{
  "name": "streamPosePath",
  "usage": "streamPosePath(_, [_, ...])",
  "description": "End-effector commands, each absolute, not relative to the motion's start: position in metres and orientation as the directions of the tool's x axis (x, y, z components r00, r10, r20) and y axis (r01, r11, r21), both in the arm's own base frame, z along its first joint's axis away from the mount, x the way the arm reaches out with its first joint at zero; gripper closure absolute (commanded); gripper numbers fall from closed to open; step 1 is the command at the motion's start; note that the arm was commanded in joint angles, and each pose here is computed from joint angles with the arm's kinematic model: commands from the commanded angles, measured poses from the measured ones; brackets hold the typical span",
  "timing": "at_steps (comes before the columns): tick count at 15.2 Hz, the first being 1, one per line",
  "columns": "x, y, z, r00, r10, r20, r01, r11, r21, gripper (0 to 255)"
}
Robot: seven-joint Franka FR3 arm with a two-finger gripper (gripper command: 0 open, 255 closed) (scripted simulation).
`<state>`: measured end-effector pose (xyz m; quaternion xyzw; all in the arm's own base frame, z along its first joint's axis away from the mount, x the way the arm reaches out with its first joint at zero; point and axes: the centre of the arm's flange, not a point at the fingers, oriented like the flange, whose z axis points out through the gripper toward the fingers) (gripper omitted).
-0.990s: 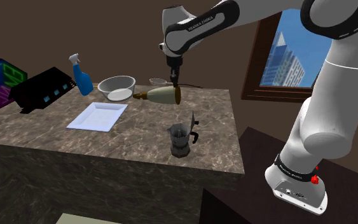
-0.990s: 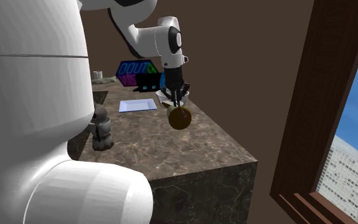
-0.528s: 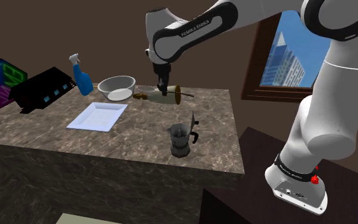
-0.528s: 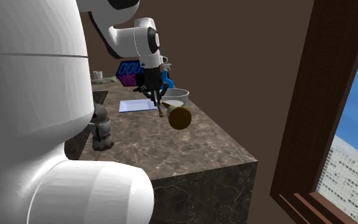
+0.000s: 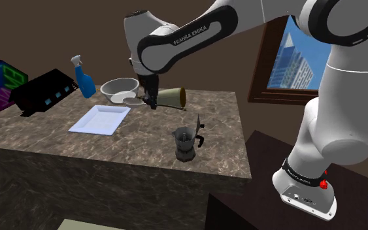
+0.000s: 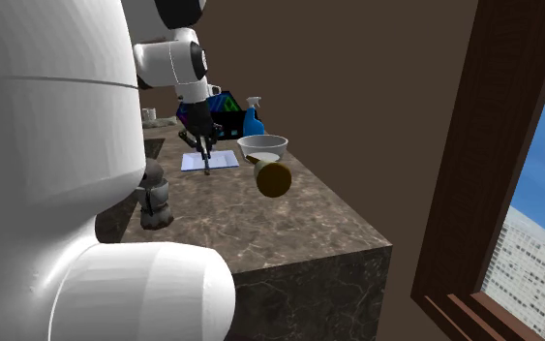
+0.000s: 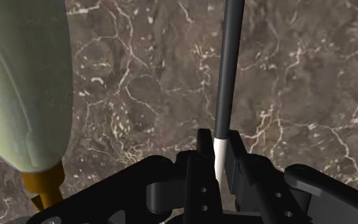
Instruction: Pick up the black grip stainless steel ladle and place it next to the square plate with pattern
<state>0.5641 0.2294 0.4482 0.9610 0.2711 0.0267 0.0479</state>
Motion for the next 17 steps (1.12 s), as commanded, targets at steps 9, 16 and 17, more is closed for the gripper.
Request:
streamPosePath(9, [0.552, 0.36, 0.449, 0.853, 0.522, 0.026, 0.517, -0.849, 0.107, 255])
streamPosePath(16, [0.549, 0.387, 0.423, 0.853, 0.522, 0.026, 0.517, -0.849, 0.107, 255])
streamPosePath(17, [0.549, 0.387, 0.418, 0.853, 0.522, 0.026, 0.517, -0.849, 0.107, 255])
